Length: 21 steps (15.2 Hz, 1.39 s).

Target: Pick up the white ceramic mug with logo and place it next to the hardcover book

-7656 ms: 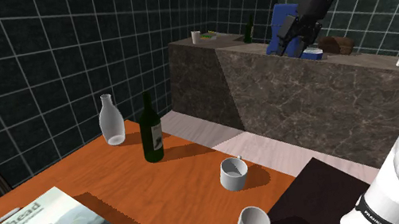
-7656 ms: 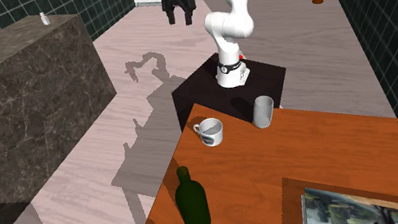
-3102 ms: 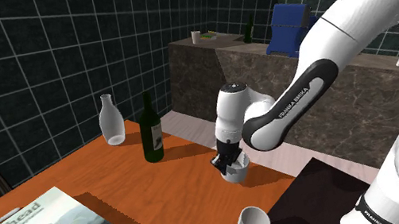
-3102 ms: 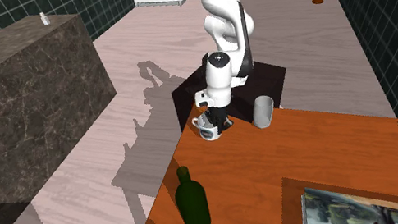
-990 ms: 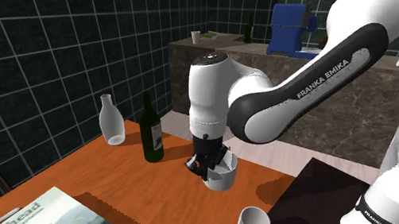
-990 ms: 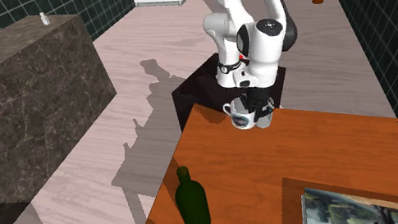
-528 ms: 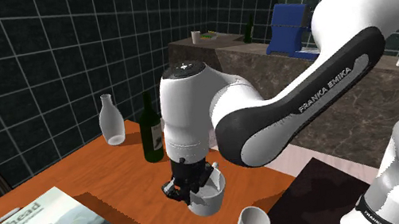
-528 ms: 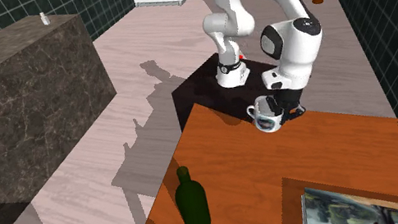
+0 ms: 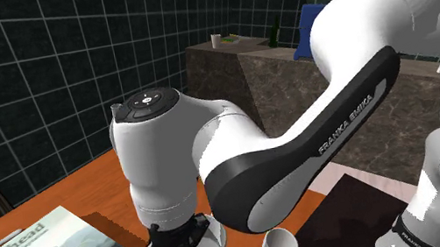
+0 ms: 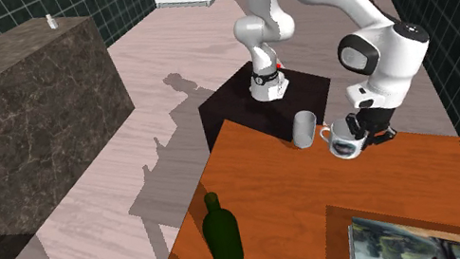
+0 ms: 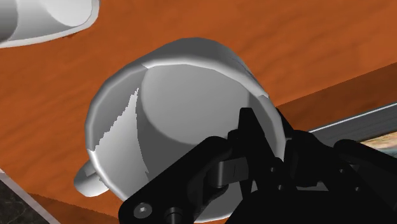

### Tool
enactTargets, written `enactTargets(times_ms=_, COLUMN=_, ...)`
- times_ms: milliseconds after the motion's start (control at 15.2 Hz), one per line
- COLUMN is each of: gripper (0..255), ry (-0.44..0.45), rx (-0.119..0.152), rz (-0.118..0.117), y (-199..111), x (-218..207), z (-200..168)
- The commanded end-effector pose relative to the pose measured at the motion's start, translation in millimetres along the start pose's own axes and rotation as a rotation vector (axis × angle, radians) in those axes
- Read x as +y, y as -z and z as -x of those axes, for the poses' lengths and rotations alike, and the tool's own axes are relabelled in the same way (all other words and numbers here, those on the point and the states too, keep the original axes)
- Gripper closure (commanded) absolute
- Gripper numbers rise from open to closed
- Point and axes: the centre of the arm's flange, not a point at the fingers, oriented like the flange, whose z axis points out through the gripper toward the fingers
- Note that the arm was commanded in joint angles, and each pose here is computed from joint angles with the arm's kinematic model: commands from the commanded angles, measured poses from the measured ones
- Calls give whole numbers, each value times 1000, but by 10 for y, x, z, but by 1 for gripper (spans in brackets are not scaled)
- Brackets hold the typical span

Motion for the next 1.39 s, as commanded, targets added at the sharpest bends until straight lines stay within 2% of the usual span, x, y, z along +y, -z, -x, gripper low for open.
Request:
enactTargets(times_ms=0, gripper=255, ry=-3, rx=1, rz=1, y=30, x=-262, z=99)
enactTargets(times_ms=132, gripper=255, ry=-3, rx=1, rz=1, y=50, x=-554, z=223)
enactTargets(times_ms=1320, gripper=255, ry=-3, rx=1, rz=1, y=-898, x=-597, z=265)
